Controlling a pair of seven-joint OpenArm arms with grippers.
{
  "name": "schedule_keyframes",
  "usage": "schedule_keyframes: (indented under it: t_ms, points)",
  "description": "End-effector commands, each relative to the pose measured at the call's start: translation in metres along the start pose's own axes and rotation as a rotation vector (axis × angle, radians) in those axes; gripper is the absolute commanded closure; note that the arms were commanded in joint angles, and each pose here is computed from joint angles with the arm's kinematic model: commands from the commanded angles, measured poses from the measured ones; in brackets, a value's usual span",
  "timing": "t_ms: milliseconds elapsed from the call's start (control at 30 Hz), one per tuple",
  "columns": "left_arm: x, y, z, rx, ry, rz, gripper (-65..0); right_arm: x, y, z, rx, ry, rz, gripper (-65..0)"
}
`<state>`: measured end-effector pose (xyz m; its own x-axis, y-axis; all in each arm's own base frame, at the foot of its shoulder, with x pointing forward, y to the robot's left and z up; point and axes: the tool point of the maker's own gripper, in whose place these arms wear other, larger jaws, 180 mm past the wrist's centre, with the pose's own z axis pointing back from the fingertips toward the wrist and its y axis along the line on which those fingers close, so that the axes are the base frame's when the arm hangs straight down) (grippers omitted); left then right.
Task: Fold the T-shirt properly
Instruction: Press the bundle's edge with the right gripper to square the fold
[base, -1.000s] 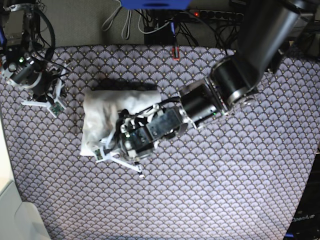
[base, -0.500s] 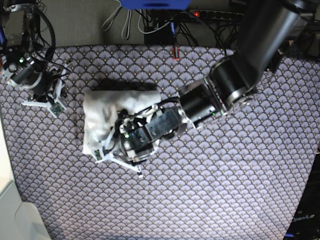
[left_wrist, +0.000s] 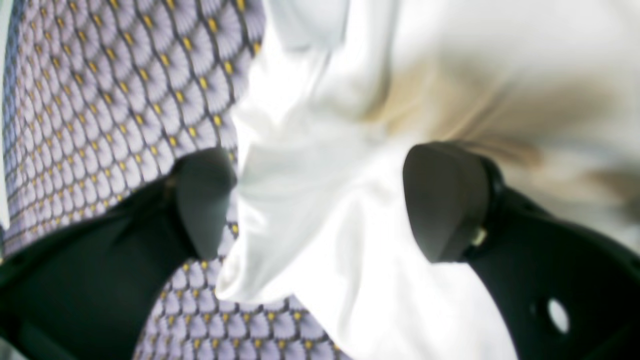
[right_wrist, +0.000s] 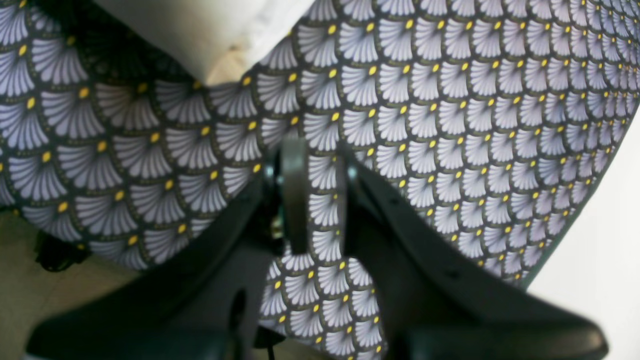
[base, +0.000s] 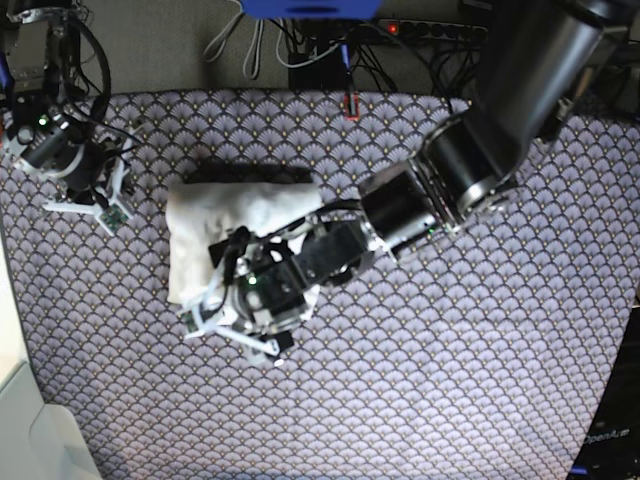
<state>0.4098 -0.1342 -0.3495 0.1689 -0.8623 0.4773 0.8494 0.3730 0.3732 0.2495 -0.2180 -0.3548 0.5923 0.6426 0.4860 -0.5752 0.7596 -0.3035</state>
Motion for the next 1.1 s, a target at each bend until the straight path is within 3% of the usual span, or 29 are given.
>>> schedule_keyframes:
  t_ms: [0, 133, 300, 433, 533, 567, 667, 900, 1067]
  points:
    - [0.029, 0.028, 0.017, 0.054, -0.084, 0.021, -55.4, 0.009, -0.007, 0.004, -0.016, -0.032, 0.015, -7.7]
    - [0.046, 0.059, 0.042, 0.094, -0.181, 0.116, -55.3, 0.013, -0.010, 0.004, -0.024, -0.041, 0.016, -7.7]
    - [0.022, 0.115, 0.074, 0.159, -0.177, 0.314, -51.7, 0.016, -0.013, 0.006, -0.032, -0.053, 0.015, -7.8]
    - [-0.041, 0.142, 0.090, 0.188, -0.130, 0.539, -28.6, 0.041, -0.025, 0.006, -0.061, -0.113, 0.011, -7.8]
    - [-0.098, 0.142, 0.100, 0.187, -0.043, 0.688, -3.1, 0.067, -0.034, 0.007, -0.088, -0.179, -0.021, -7.8]
    - [-0.112, 0.141, 0.103, 0.188, -0.022, 0.727, 0.0, 0.074, -0.036, 0.007, -0.095, -0.198, -0.025, -7.8]
    - [-0.150, 0.133, 0.120, 0.200, 0.018, 0.823, -2.9, 0.098, -0.036, 0.007, -0.096, -0.261, -0.049, -8.0]
    - [-0.202, 0.101, 0.144, 0.225, 0.040, 0.984, -0.3, 0.132, -0.010, 0.000, -0.033, -0.355, -0.114, -8.1]
    - [-0.233, 0.082, 0.145, 0.228, 0.090, 1.047, -0.3, 0.121, 0.022, -0.033, 0.090, -0.281, -0.120, -8.0]
